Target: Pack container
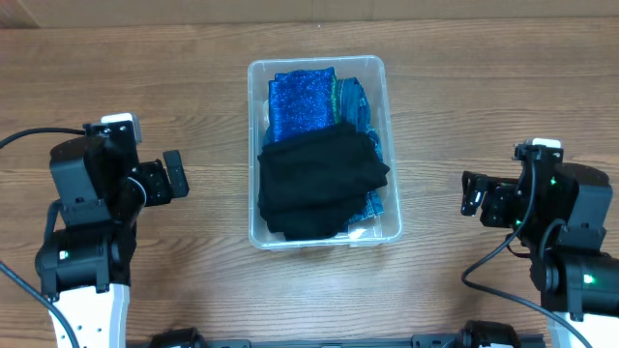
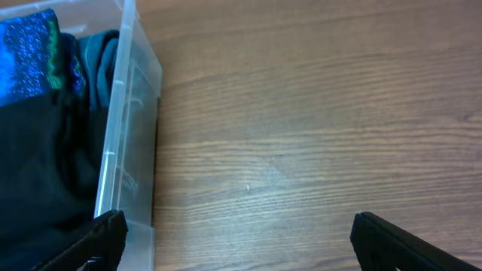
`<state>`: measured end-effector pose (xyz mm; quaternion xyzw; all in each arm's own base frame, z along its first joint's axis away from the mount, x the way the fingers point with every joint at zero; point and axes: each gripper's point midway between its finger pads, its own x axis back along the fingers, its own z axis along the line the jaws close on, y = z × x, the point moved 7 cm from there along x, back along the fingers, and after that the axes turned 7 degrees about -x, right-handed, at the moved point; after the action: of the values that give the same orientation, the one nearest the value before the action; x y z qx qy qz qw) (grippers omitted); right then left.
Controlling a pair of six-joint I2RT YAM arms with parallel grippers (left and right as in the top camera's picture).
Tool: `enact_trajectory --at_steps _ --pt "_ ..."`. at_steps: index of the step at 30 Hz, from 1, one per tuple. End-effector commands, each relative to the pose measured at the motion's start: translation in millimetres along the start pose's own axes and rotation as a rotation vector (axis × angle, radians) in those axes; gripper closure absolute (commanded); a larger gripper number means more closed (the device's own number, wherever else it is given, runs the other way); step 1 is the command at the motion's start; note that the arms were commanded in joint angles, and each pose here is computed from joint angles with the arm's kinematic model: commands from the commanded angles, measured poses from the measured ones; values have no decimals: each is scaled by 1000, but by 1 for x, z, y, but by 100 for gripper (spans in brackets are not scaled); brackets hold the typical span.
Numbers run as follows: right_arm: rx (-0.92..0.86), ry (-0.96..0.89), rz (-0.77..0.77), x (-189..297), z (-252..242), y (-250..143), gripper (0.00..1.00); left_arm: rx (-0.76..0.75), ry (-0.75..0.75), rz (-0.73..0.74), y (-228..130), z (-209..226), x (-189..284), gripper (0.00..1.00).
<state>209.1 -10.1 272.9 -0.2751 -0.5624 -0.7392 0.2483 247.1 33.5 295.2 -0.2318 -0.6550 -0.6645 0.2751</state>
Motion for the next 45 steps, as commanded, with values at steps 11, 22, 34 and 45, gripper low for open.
enact_trajectory --at_steps 11,22,34,45 --pt "30 23 -130 -21 0 5 0 14 -4 142 -12 1 -38 0" --pt "107 145 -582 -28 -8 -59 0 20 -14 259 -25 2 -70 0" --pt "106 81 -711 -49 -26 -94 0 25 -24 375 -40 2 -100 0" --pt "102 73 -713 -49 -26 -94 0 28 -29 428 -49 2 -113 0"
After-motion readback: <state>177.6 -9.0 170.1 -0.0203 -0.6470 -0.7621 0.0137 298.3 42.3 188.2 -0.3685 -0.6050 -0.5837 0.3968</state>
